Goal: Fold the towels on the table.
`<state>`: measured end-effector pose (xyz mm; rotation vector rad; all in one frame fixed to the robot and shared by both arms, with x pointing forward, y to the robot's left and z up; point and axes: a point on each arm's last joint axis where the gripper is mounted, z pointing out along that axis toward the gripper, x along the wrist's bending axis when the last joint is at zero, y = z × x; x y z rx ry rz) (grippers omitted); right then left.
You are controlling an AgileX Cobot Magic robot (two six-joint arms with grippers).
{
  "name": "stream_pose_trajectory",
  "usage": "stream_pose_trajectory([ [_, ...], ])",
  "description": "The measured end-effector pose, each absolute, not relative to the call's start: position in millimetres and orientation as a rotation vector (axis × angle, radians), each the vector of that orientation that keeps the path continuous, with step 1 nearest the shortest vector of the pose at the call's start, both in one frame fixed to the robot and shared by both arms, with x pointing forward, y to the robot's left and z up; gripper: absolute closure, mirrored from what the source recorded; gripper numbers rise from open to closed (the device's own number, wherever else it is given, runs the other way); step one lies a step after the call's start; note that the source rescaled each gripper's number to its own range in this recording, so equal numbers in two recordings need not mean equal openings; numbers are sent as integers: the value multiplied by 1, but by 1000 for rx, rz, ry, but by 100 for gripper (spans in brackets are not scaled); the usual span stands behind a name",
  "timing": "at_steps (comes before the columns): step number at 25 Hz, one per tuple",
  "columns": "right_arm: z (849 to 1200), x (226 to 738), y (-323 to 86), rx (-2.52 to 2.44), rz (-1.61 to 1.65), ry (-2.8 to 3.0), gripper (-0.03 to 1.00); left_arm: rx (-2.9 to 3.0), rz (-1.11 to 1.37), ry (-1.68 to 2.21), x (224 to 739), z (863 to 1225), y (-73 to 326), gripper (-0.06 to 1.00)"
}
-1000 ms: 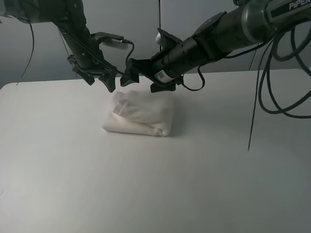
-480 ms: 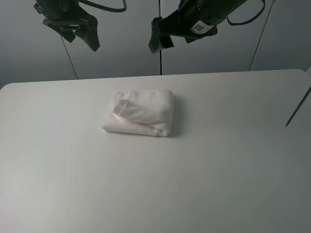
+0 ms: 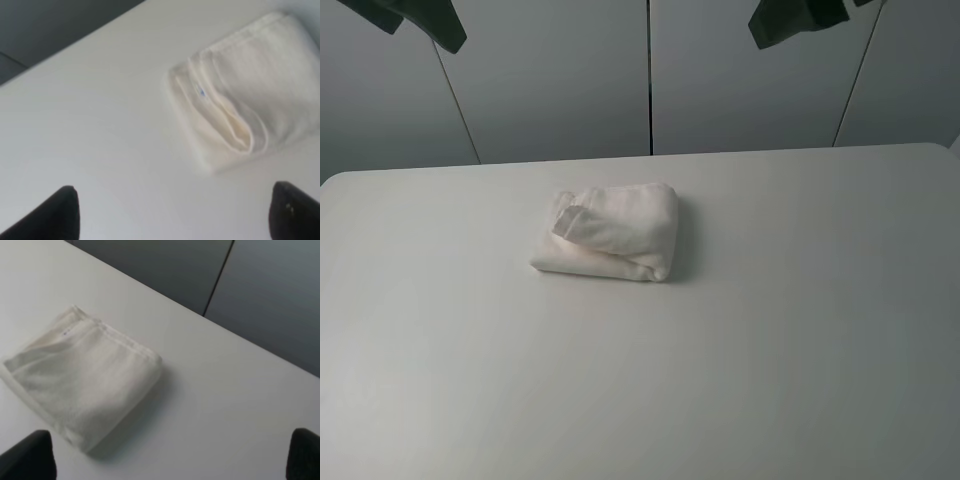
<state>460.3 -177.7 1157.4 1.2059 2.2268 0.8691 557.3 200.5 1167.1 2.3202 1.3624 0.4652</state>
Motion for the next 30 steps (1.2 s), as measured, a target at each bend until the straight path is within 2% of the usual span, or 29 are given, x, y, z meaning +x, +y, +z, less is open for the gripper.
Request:
stream_pose_trajectory([
  [14, 1108, 344, -245, 1232, 864, 2213, -3, 2213, 501, 1396, 389, 1136, 252, -4],
  [21, 1087, 309, -264, 1276, 824, 2258, -3, 2087, 559, 1395, 323, 1116, 273, -4],
  [30, 1060, 269, -279, 1303, 913, 2279, -3, 1958, 654, 1323, 264, 1092, 291, -4],
])
